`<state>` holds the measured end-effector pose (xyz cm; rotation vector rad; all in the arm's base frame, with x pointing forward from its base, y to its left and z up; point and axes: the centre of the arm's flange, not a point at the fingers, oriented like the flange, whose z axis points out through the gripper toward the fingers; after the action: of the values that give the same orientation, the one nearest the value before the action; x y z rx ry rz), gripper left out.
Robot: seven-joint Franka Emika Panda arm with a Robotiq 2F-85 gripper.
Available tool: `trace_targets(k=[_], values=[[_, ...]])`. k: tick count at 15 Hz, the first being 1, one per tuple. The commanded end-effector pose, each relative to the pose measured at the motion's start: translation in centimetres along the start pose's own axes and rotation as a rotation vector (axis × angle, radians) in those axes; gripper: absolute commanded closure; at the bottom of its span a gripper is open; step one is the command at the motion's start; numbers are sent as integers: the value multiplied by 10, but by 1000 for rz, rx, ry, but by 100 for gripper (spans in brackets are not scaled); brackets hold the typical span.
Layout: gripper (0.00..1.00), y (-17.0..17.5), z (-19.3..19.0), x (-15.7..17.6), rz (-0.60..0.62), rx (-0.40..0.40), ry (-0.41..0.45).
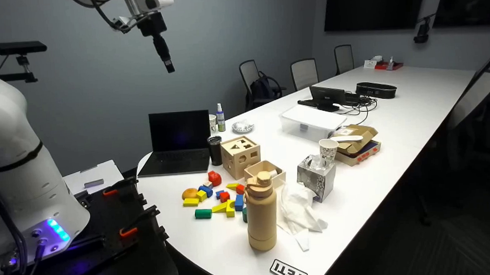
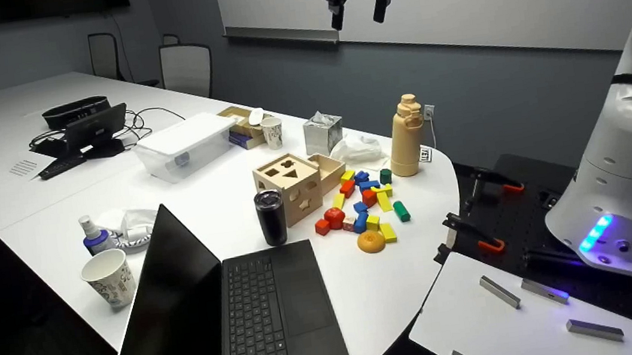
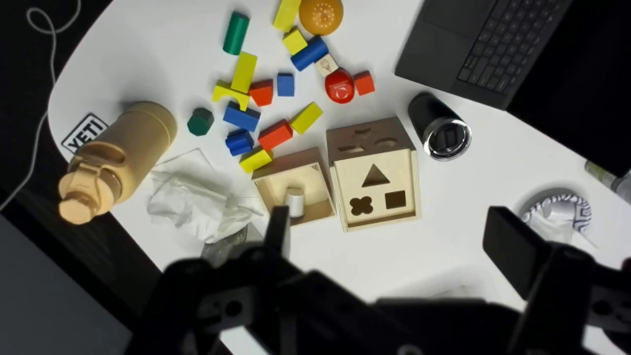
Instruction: Move the shapes cube to the left next to the laptop
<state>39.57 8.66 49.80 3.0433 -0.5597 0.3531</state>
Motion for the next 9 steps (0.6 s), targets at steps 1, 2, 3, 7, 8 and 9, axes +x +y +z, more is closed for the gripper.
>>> trace_targets(k=[1,2,3,7,8,9], values=[[0,-49,43,47,199,21,-23],[0,-59,60,59,255,29,-25],[0,-67,74,69,311,46,-25],[0,-83,144,115,540,103,-36],[0,-83,160,126,597,118,-40],[0,-81,180,137,654,134,-37]])
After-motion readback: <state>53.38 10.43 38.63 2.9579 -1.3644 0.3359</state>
